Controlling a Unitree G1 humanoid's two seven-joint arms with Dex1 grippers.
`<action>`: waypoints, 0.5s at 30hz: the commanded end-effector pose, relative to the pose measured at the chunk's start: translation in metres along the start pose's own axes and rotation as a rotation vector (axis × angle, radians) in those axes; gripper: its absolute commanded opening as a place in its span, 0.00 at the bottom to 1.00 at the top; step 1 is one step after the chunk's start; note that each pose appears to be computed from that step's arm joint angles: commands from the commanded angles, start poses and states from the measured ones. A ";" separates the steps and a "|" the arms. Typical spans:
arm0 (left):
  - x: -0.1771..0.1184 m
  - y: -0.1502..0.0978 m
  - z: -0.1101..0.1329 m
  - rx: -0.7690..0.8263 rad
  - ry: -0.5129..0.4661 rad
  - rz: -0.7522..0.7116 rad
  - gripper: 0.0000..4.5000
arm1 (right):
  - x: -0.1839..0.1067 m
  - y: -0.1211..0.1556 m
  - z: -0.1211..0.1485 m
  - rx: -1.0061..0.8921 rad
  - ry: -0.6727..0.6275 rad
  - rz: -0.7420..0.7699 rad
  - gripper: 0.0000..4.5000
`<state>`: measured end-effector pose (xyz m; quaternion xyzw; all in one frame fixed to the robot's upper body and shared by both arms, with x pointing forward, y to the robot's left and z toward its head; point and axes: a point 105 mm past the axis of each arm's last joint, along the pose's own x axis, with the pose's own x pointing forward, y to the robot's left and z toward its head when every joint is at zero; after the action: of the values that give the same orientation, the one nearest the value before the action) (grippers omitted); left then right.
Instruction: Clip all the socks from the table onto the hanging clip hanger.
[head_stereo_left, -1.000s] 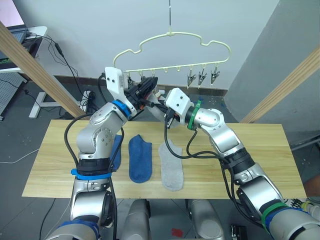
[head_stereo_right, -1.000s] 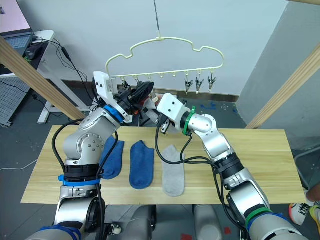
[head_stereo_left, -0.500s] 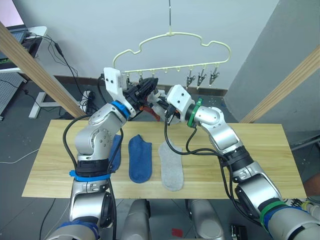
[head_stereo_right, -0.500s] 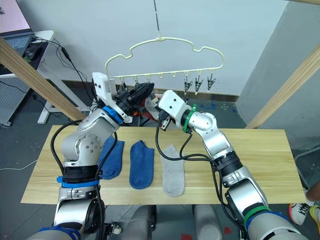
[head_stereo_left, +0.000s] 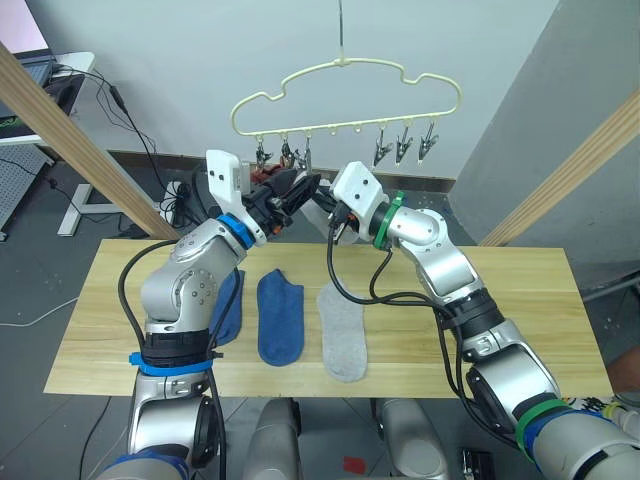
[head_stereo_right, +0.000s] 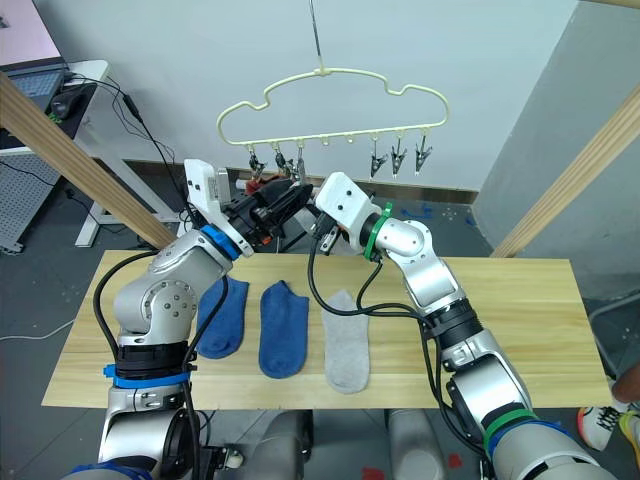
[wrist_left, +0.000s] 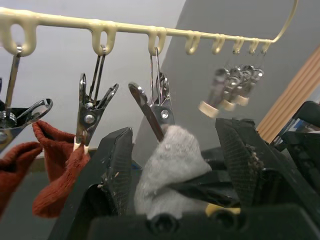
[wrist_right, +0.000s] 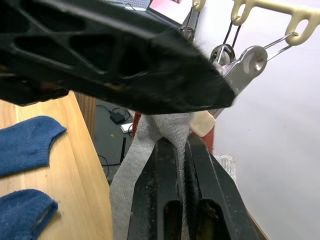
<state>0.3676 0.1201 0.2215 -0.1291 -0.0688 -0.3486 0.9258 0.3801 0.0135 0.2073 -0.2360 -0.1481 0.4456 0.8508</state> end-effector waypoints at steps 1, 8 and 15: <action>-0.002 -0.008 0.010 0.044 -0.026 -0.026 0.66 | 0.000 -0.003 0.014 -0.019 -0.050 -0.004 0.31; -0.009 -0.008 0.007 0.066 -0.010 -0.031 0.66 | -0.006 0.003 0.007 -0.050 -0.011 0.014 0.46; -0.023 -0.019 0.003 0.178 0.051 -0.131 0.66 | -0.036 -0.005 -0.004 -0.025 0.058 -0.025 0.46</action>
<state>0.3484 0.1264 0.2121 -0.0626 -0.0576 -0.3807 0.9208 0.3727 -0.0155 0.1898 -0.2631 -0.1097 0.4300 0.8567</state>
